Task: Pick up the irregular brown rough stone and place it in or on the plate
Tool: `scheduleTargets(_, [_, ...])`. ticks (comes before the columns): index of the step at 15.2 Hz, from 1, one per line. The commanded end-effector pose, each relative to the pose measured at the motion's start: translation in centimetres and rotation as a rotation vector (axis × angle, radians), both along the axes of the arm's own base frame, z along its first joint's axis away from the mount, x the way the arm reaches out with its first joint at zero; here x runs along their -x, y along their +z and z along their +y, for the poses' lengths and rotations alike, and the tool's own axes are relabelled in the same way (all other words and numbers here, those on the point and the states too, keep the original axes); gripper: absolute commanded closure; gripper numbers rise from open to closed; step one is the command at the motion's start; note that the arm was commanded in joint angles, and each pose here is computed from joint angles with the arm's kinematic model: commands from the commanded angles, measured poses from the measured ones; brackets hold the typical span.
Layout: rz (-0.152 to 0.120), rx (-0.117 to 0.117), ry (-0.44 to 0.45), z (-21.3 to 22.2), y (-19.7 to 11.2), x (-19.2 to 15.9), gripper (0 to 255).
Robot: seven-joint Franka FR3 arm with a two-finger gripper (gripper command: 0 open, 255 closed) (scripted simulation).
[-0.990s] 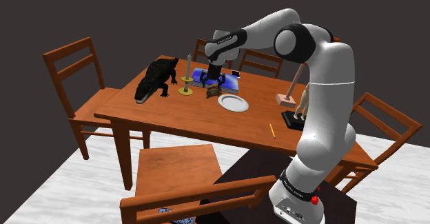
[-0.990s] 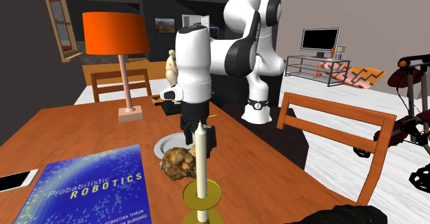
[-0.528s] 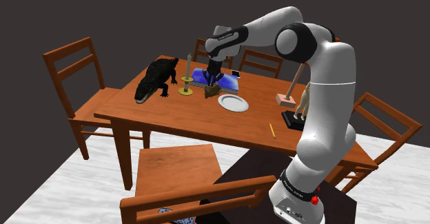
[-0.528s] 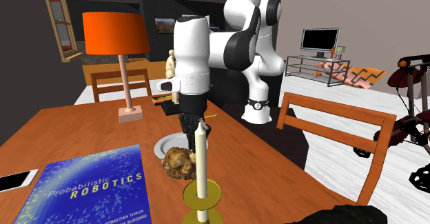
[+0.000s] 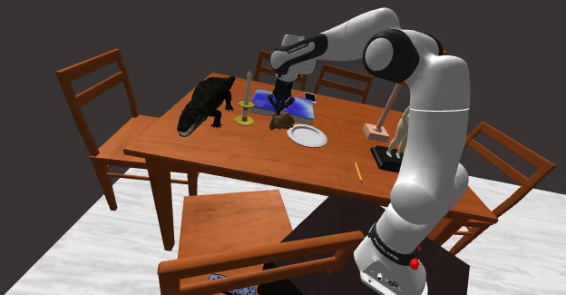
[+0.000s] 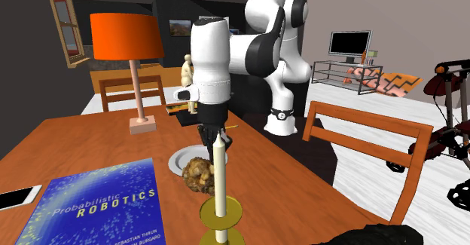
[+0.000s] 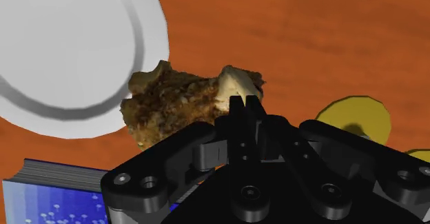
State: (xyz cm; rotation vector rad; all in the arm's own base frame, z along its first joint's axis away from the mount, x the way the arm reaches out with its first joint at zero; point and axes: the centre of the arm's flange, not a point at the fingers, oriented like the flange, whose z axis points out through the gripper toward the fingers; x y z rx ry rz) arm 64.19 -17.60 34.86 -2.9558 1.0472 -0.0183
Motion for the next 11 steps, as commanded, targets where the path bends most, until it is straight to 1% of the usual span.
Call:
scheduleTargets(1, [0.000,0.000,0.000,0.0,0.0,0.0,255])
scheduleTargets(2, [0.000,0.000,0.000,0.0,0.0,0.0,0])
scheduleTargets(3, [0.077,-0.205,-0.468,-4.3,-1.1,-0.8,0])
scheduleTargets(4, [0.018,-0.041,-0.108,-2.2,-0.4,-0.6,0])
scheduleTargets(5, [0.018,-0.041,-0.108,-2.2,-0.4,-0.6,0])
scheduleTargets(7, [0.214,0.096,-0.573,1.3,-2.1,-3.9,0])
scheduleTargets(8, [0.232,0.108,-0.614,1.5,-2.3,-4.2,0])
scheduleTargets(11, [0.232,0.108,-0.614,1.5,-3.8,-3.8,0])
